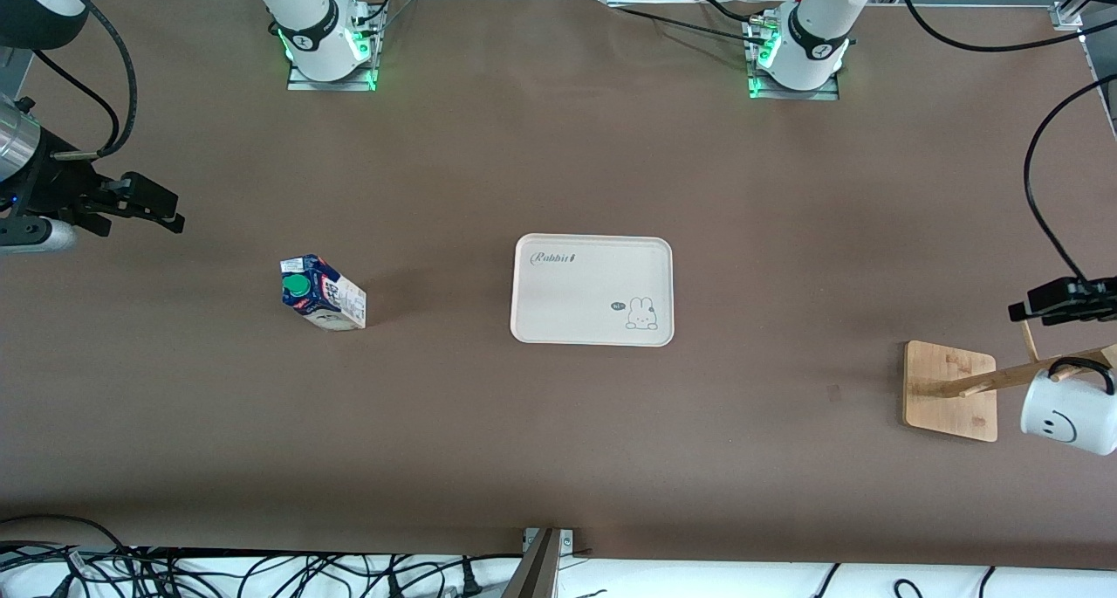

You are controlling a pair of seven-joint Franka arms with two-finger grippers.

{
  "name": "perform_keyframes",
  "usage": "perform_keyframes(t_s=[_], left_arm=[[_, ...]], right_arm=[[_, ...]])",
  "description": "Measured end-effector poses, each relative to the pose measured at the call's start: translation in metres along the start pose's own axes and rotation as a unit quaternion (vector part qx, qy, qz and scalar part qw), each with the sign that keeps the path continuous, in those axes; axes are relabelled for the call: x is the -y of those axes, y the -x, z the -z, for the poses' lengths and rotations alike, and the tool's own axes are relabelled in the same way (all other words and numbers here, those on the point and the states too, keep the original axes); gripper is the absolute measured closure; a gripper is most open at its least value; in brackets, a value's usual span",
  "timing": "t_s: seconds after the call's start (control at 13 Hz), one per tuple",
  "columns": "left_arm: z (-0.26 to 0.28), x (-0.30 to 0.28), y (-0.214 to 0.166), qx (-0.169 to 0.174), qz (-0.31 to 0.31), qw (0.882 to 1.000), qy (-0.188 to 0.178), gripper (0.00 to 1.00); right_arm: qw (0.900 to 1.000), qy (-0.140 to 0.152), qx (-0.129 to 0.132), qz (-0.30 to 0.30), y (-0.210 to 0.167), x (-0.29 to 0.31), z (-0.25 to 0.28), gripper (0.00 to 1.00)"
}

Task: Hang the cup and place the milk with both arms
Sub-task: 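Open the left gripper to release the mug on the peg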

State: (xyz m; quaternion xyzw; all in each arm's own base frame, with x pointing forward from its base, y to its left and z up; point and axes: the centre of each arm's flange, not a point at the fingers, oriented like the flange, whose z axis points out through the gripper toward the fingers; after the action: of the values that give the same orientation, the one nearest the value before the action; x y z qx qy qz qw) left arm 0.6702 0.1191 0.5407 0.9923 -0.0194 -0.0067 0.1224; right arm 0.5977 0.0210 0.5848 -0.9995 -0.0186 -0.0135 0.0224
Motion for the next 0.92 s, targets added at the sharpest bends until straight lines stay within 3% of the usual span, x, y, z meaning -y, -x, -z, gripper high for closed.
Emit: perform_keyframes(t_s=[0.23, 0.54, 0.92], left_arm=[[0.044, -0.037, 0.029, 0.015, -0.005, 1.000, -0.007, 0.02], [0.051, -0.080, 0.036, 0.030, -0.020, 0.998, -0.057, 0.00], [0.043, -0.107, 0.040, 0.060, -0.040, 0.994, -0.079, 0.00]], right_arm=[[1.000, 0.000, 0.000, -0.001, 0.000, -0.001, 0.000, 0.00], [1.000, 0.000, 0.000, -0.004, 0.000, -0.004, 0.000, 0.00], [1.000, 0.001, 0.001, -0.005, 0.000, -0.005, -0.001, 0.00]])
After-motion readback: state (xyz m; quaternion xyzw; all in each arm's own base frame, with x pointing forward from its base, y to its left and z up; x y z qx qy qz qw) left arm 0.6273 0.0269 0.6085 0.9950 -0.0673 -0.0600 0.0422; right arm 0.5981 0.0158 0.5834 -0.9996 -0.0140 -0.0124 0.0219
